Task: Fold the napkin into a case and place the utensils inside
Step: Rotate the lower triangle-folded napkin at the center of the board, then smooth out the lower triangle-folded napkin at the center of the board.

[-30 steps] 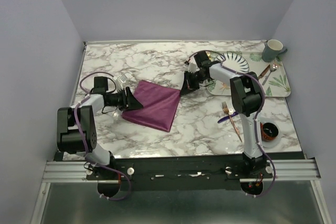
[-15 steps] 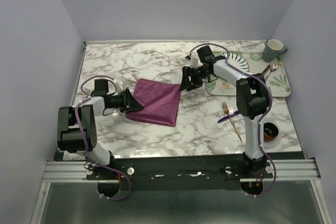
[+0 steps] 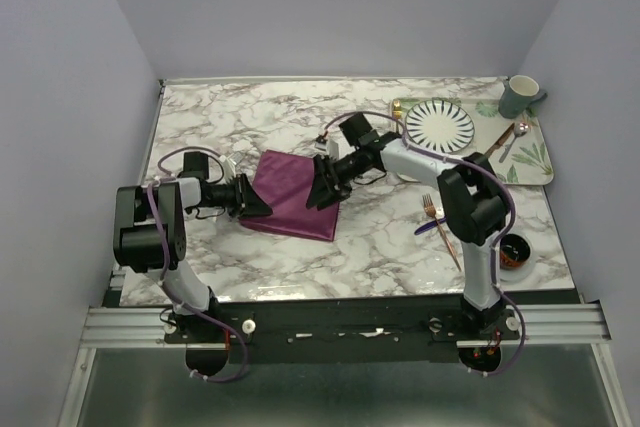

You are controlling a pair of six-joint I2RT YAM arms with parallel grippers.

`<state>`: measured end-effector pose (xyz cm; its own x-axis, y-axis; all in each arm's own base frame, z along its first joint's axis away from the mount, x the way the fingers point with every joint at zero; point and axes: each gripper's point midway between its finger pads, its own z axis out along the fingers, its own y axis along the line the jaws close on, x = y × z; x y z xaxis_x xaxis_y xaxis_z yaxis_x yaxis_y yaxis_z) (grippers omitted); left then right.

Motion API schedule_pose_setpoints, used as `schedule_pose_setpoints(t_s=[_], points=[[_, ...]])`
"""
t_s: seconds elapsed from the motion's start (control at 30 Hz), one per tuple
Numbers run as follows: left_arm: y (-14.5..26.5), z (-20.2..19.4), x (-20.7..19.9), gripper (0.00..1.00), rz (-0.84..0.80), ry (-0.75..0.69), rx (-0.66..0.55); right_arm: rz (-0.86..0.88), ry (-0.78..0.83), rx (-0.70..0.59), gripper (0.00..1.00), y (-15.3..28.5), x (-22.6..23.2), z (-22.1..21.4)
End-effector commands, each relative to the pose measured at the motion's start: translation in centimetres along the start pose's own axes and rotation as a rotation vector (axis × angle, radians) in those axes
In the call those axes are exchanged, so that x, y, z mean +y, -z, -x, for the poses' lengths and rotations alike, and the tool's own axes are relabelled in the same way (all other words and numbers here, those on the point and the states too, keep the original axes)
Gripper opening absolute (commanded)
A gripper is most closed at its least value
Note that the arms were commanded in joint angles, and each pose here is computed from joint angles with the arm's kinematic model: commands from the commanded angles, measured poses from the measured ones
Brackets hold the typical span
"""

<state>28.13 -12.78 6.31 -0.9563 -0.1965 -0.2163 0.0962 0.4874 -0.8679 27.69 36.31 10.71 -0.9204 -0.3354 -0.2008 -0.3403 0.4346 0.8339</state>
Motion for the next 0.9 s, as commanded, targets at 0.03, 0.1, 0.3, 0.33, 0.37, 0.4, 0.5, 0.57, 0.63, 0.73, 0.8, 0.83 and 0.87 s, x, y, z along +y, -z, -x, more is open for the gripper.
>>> schedule_pose_setpoints(t_s=[0.03, 0.1, 0.3, 0.33, 0.37, 0.4, 0.5, 0.57, 0.63, 0.73, 0.8, 0.83, 0.87], points=[[-0.2, -2.3, 2.3, 0.31, 0.024, 0.049, 0.106, 0.068, -0.118, 0.117, 0.63, -3.8, -0.5, -3.5], [-0.4, -2.9, 3.0, 0.3, 0.026, 0.097, 0.119, 0.039, -0.165, 0.141, 0.63, -4.7, -2.6, -4.7], [-0.6, -3.6, 5.0, 0.3, 0.052, 0.2, 0.133, -0.056, -0.225, 0.179, 0.63, -5.8, -6.7, -7.3], [-0.5, -3.7, 5.2, 0.3, 0.058, 0.209, 0.132, -0.081, -0.226, 0.181, 0.63, -5.8, -7.3, -7.7], [-0.5, -3.6, 5.3, 0.3, 0.06, 0.217, 0.128, -0.097, -0.23, 0.187, 0.63, -5.7, -7.7, -8.0], [-0.4, -3.7, 5.7, 0.3, 0.069, 0.234, 0.127, -0.107, -0.218, 0.192, 0.63, -5.7, -7.9, -8.2], [-0.4, -3.8, 5.8, 0.31, 0.059, 0.251, 0.13, -0.146, -0.195, 0.201, 0.63, -5.4, -8.7, -8.6], [-0.4, -3.8, 5.6, 0.33, 0.041, 0.253, 0.129, -0.159, -0.163, 0.195, 0.63, -5.1, -8.6, -8.3], [-0.2, -3.4, 4.7, 0.38, 0.004, 0.21, 0.121, -0.138, -0.112, 0.193, 0.63, -4.7, -7.8, -8.0], [0.6, -2.3, 1.8, 0.48, -0.088, 0.084, 0.082, -0.045, 0.009, 0.163, 0.66, -3.3, -4.0, -6.9], [1.6, -1.3, -1.1, 0.56, -0.136, -0.047, 0.056, 0.029, 0.109, 0.123, 0.76, -1.7, -0.4, -5.6], [1.9, -0.9, -1.8, 0.6, -0.137, -0.125, 0.047, 0.061, 0.138, 0.112, 0.81, -1.2, 0.9, -5.3], [2.1, -0.5, -2.8, 0.68, -0.139, -0.179, 0.04, 0.07, 0.169, 0.09, 0.94, -0.7, 1.9, -4.7]])
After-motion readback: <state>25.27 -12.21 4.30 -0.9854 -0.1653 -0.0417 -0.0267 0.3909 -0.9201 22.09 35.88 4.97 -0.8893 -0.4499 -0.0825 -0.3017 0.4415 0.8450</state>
